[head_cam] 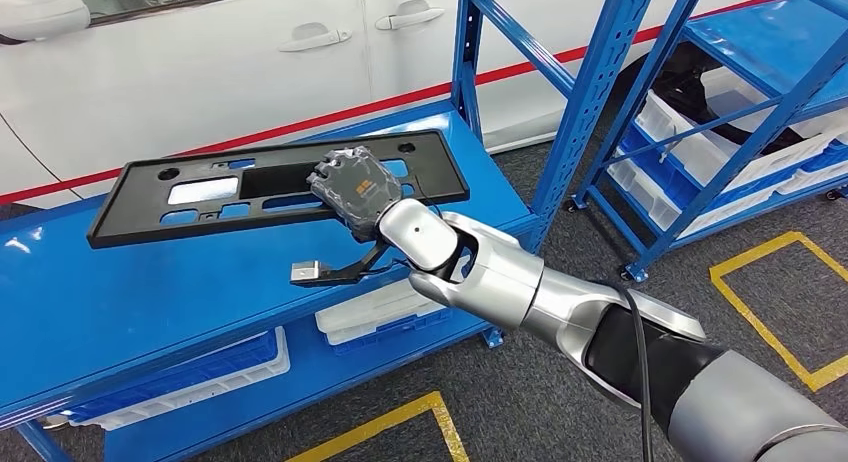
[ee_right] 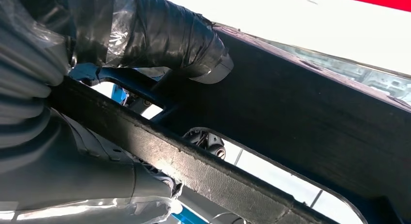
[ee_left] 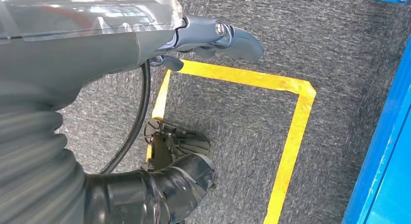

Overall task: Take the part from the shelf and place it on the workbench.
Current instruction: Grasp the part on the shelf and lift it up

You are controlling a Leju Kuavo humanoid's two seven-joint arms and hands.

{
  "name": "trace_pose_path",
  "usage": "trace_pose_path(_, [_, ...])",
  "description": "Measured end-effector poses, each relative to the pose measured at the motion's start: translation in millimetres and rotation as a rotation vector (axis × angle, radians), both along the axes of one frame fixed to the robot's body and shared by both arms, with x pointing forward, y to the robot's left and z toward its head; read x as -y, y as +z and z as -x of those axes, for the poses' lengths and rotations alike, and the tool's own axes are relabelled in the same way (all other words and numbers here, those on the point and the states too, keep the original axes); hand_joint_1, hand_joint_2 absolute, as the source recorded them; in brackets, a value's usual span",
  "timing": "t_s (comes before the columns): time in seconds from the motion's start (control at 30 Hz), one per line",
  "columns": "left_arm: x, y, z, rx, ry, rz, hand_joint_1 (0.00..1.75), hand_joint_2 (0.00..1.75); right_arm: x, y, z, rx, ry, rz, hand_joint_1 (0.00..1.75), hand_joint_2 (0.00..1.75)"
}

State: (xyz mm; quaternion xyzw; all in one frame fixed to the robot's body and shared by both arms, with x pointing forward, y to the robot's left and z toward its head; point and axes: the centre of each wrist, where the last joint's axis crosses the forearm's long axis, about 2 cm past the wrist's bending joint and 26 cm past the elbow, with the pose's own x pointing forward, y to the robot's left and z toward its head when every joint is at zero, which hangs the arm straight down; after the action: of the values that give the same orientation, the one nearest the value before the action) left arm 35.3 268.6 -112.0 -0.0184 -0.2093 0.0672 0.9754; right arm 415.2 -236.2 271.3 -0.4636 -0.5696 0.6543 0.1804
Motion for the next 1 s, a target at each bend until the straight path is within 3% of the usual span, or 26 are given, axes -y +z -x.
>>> trace_pose_path(0.2, [0,0.0,-0.3,0.001,-0.006,-0.002,0.00,1.75,0,15,-6,-0.034,-0.004,0.026,1.75,1.75])
trace_pose_path(0.67, [0,0.1,-1.7,0.015,-0.013,-0.005,0.00,1.75,-23,112,-21,0.020,0.021,0.018,1.75,1.75])
trace_pose_path(1.0, [-1,0.2,-2.1,0.019,-0.007,-0.009,0.00,1.75,-31,115,-20,0.026,0.045,0.017,1.75,1.75])
